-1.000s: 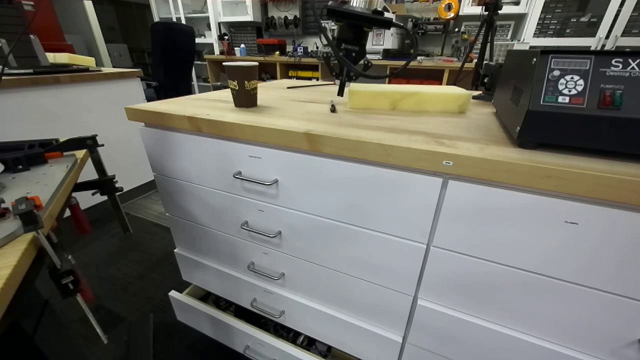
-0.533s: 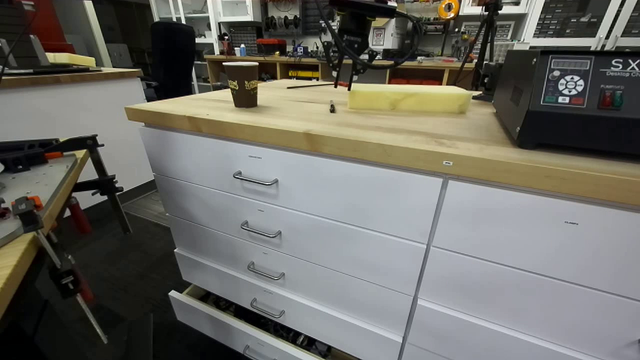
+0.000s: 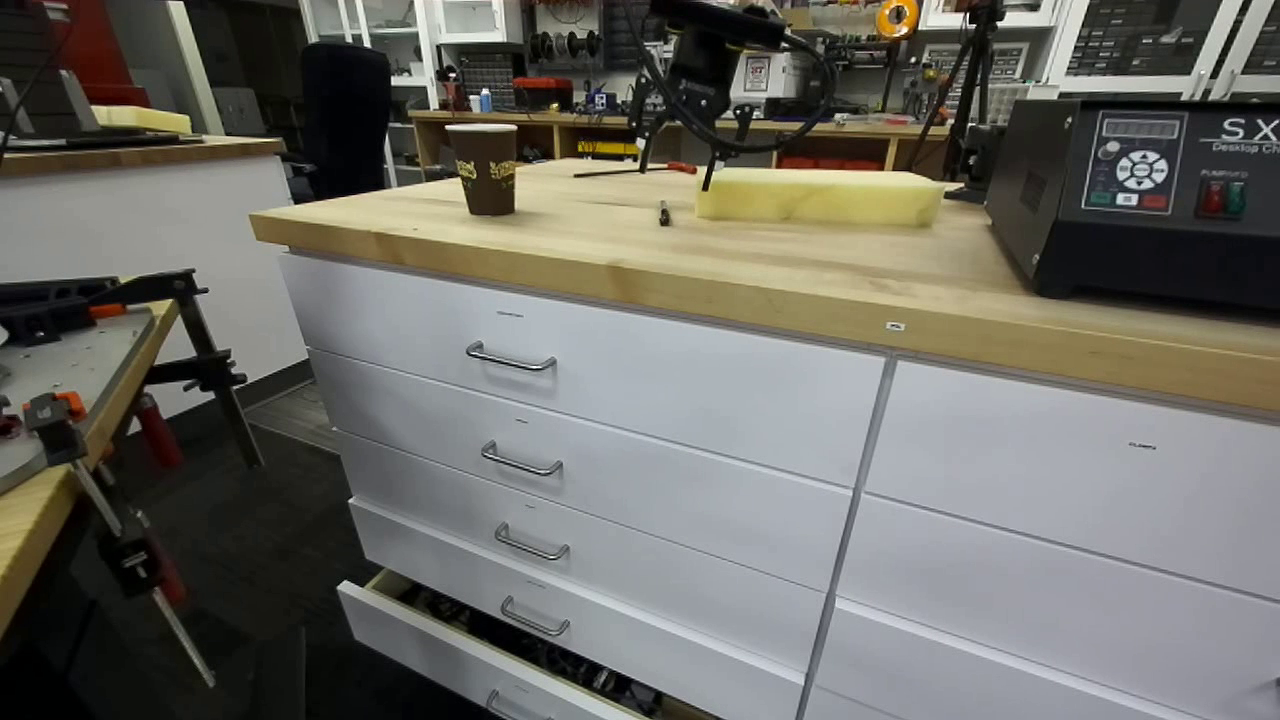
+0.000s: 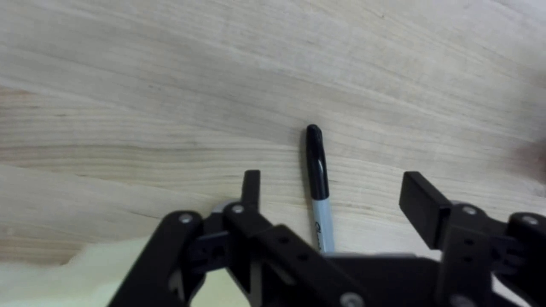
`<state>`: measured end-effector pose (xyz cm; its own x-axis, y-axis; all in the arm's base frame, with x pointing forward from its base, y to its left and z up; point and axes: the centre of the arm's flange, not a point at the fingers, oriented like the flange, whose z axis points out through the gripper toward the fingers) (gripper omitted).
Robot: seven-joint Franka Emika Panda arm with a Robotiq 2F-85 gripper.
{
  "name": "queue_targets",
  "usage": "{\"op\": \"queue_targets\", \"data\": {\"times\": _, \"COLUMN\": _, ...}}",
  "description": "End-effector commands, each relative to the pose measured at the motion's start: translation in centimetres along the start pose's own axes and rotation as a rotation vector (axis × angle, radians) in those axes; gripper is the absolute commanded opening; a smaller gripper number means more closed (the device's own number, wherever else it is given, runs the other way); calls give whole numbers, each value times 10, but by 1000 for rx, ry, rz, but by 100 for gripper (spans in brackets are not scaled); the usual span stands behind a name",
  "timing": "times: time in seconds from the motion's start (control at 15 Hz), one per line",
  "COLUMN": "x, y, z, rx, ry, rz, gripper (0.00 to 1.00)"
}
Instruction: Pick the pen and put it in the cup
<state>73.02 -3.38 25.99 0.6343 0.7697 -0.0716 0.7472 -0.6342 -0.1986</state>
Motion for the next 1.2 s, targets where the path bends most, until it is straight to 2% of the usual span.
{"op": "queue_targets", "data": {"times": 0.0, "x": -2, "y": -2, "z": 5, "rx": 25, "ry": -2, "rz": 32, "gripper": 100}}
{"op": "queue_targets", "data": {"times": 0.6, "x": 0, "y": -4, "z": 30, "rx": 35, "ry": -11, "rz": 29, "gripper": 100}}
{"op": "queue_targets", "data": {"times": 0.67, "x": 0, "y": -4, "z": 33, "rx": 36, "ry": -13, "rz": 28, "gripper": 75}}
{"op": "queue_targets", "data": {"times": 0.73, "x": -1, "y": -3, "z": 35, "rx": 35, "ry": -14, "rz": 28, "gripper": 74}}
{"op": "queue_targets", "data": {"times": 0.87, "x": -1, "y": -3, "z": 39, "rx": 40, "ry": -16, "rz": 31, "gripper": 60}}
{"op": "queue_targets", "data": {"times": 0.93, "x": -1, "y": -3, "z": 41, "rx": 42, "ry": -17, "rz": 31, "gripper": 71}}
{"op": "queue_targets", "data": {"times": 1.0, "x": 0, "y": -3, "z": 42, "rx": 44, "ry": -19, "rz": 31, "gripper": 72}}
{"op": "queue_targets", "data": {"times": 1.07, "x": 0, "y": -3, "z": 43, "rx": 43, "ry": -18, "rz": 30, "gripper": 46}}
{"op": "queue_targets", "data": {"times": 1.13, "x": 0, "y": -3, "z": 43, "rx": 43, "ry": -19, "rz": 31, "gripper": 46}}
